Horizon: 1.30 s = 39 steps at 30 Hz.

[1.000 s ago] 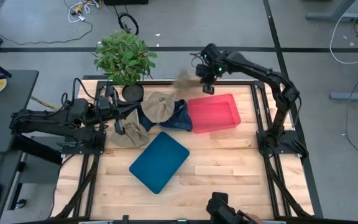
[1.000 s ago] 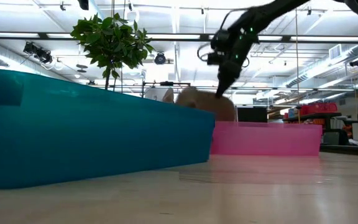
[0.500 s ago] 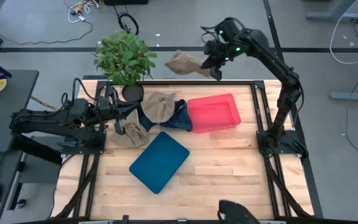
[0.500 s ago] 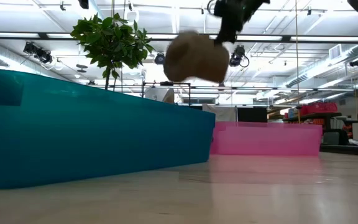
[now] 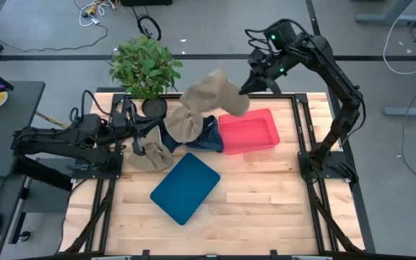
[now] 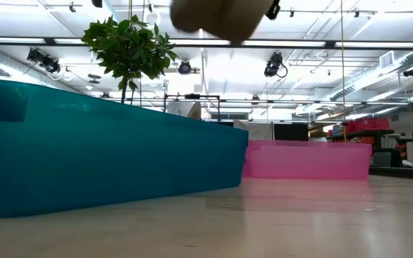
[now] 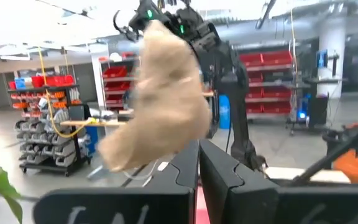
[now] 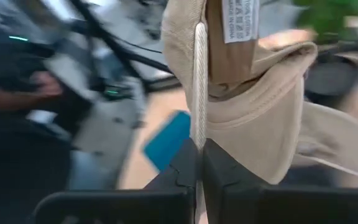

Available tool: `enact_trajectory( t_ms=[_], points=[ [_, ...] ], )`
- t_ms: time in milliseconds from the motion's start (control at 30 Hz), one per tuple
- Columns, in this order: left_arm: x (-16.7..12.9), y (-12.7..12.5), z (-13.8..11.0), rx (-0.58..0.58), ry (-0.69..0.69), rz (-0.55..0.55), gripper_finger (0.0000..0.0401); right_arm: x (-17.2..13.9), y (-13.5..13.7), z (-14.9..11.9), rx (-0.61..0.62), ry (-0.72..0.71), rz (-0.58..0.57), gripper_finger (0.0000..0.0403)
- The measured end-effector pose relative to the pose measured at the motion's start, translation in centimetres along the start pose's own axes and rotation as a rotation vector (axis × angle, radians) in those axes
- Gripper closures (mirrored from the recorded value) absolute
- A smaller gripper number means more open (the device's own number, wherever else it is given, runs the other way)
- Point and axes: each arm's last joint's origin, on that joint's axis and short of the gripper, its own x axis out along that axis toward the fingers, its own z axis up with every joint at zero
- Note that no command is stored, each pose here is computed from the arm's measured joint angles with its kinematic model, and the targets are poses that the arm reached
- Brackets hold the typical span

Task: Pick & Place hat
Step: Put the right brown cap into the blue bin

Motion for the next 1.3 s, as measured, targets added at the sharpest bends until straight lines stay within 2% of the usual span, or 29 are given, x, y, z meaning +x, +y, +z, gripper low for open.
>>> enact_trajectory(
  t_ms=[300, 400, 533, 667, 733, 900, 1033, 1300],
  points=[
    [-0.1, 0.2, 1.2, -0.053, -0.123, 0.012, 0.0382, 2.2, 2.5, 0.3, 0.031, 0.016, 0.221, 0.0399],
    [-0.1, 0.1, 1.5, -0.062, -0.159, -0.025, 0.0366, 3.3, 3.1, 0.8, 0.022, 0.016, 0.279, 0.0399],
    [-0.2, 0.1, 2.0, -0.181, -0.205, -0.049, 0.0311, 4.8, 4.1, 1.5, -0.046, 0.001, 0.321, 0.0398],
    [-0.2, 0.1, 2.0, -0.364, -0.199, -0.087, 0.0228, 6.0, 4.6, 2.4, -0.122, -0.034, 0.317, 0.0398],
    [0.0, -0.1, 1.8, -0.404, -0.182, -0.125, 0.0186, 6.7, 4.4, 2.8, -0.142, -0.049, 0.321, 0.0398],
    [0.5, -0.6, 1.8, -0.5, -0.189, -0.235, 0.0109, 7.8, 3.8, 2.7, -0.113, -0.033, 0.305, 0.0398],
    [0.5, -0.6, 1.8, -0.533, -0.182, -0.249, 0.0082, 8.7, 2.8, 1.9, -0.077, -0.006, 0.303, 0.0398],
    [0.9, -0.8, 1.3, -0.547, -0.152, -0.25, 0.0078, 11.2, 0.9, 0.5, -0.027, 0.025, 0.301, 0.0398]
  ],
)
